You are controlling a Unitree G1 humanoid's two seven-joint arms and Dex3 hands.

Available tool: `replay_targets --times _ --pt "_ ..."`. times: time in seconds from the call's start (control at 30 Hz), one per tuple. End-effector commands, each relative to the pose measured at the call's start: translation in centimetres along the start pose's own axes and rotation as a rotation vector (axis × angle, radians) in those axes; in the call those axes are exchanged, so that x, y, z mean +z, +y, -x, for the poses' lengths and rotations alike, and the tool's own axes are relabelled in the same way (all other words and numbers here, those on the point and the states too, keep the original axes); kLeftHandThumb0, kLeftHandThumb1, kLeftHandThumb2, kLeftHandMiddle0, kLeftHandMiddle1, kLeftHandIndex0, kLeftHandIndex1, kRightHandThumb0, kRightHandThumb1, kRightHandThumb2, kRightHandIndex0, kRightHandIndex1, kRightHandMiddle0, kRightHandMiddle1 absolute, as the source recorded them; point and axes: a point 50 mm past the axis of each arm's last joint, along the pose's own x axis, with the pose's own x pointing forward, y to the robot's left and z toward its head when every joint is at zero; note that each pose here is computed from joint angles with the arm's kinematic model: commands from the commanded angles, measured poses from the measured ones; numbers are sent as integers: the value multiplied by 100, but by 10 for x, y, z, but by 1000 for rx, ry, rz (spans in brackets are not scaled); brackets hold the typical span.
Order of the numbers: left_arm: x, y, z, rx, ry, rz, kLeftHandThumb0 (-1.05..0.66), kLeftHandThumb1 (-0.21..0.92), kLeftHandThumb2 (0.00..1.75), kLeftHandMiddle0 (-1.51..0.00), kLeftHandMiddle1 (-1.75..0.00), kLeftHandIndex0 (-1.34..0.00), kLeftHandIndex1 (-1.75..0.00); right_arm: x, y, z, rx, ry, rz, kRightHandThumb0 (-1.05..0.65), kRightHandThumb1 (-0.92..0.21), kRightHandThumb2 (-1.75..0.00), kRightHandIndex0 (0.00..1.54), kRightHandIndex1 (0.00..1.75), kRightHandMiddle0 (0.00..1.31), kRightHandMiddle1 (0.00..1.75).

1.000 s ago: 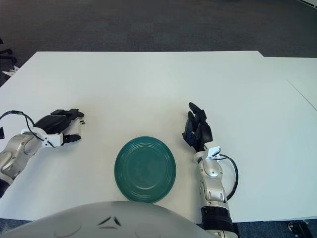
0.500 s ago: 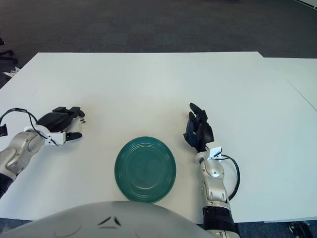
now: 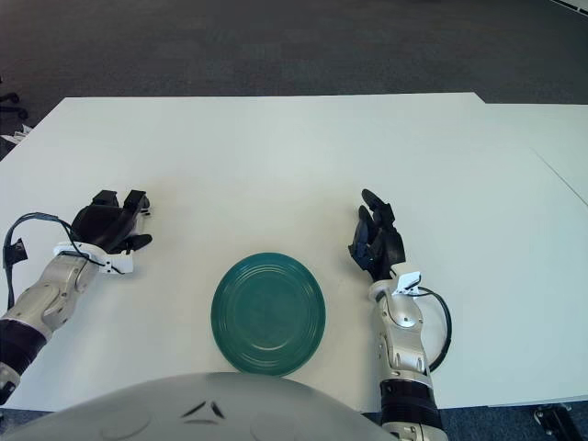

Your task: Put the charger into the plate.

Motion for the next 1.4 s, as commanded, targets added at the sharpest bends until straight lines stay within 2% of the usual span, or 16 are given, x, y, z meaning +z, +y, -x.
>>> replay_targets --times 0.0,0.1,0.2,0.6,1.07,1.37 --pt "4 -35 21 -122 -16 -17 0 11 156 -74 -174 -57 -175 -30 -8 14 -50 170 -26 -80 -92 -81 23 1 0 58" --pt "4 -35 21 -75 -32 -29 0 1 166 -82 -174 -64 -172 -29 -9 13 -61 170 -41 -81 -92 -80 25 2 0 60" --pt "5 -35 21 -47 -45 -41 0 -3 169 -85 -175 -68 -169 -30 -10 12 -69 172 -51 -81 -92 -79 27 2 0 61" --pt "7 -36 20 22 -67 -33 0 -7 172 -89 -175 -72 -166 -28 -13 9 -90 172 -86 -83 -92 -78 29 2 0 66" --pt "12 -35 17 11 -68 22 0 -4 171 -87 -175 -67 -171 -27 -15 6 -90 177 -90 -84 -92 -75 30 2 0 65" --pt "15 -33 17 24 -78 98 0 8 159 -78 -175 -56 -175 -29 -17 5 -88 188 -83 -82 -92 -76 29 1 0 65"
